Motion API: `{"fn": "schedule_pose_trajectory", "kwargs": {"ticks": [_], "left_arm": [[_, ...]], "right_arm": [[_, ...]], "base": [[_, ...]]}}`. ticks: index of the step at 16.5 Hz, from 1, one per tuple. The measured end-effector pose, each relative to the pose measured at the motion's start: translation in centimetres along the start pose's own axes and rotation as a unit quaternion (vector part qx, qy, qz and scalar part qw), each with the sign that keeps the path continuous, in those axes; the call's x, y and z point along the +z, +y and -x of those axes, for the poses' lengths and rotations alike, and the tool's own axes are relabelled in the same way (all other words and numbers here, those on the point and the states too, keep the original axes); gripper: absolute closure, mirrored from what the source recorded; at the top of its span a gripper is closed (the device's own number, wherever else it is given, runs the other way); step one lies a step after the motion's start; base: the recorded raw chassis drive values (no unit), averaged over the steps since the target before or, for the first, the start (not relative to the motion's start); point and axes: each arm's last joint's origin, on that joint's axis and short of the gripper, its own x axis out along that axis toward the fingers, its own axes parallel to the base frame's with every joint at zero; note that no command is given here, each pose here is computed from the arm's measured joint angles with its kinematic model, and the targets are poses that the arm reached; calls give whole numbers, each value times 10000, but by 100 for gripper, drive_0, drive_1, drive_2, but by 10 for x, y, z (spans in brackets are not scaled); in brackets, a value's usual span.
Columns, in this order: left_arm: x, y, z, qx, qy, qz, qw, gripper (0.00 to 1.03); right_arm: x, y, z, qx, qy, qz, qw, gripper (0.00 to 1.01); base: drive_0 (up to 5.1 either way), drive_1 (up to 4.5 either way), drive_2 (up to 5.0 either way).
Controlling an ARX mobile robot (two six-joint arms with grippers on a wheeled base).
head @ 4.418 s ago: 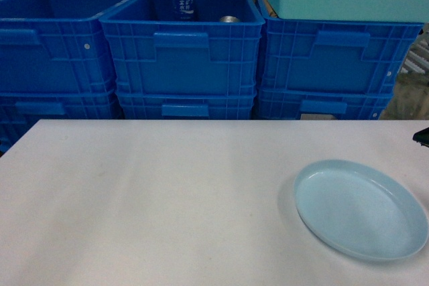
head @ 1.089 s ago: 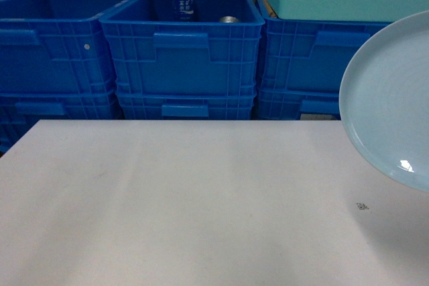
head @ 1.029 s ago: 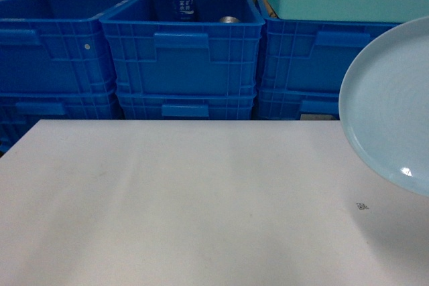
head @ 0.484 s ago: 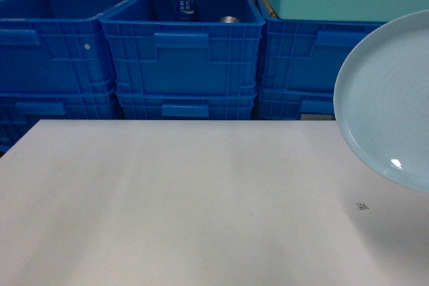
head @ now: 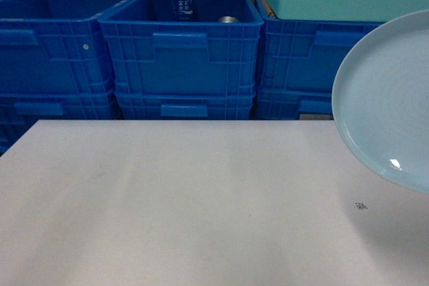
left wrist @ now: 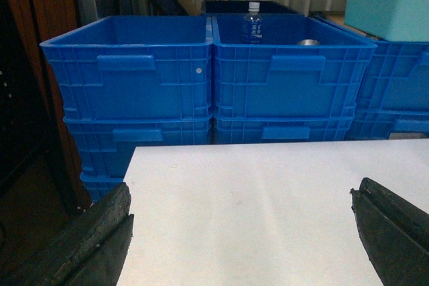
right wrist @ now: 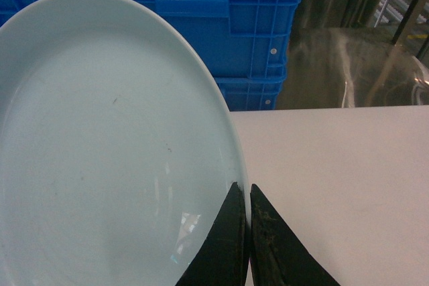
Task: Place blue tray on left shelf second layer neatly
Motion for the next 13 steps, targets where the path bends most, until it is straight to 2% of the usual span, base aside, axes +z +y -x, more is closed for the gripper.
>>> {"fn": "schedule_pose_trajectory", "kwargs": {"ticks": [3,13], "left_arm": [[0,0,0,23,8,0,10000,5],[0,0,0,2,11,0,10000,5]], "right_arm": [[0,0,0,17,-2,-1,10000,99],[0,1,0,22,6,3,10000,99]], "base": [[-189,-189,-189],[277,-468,-468]]}}
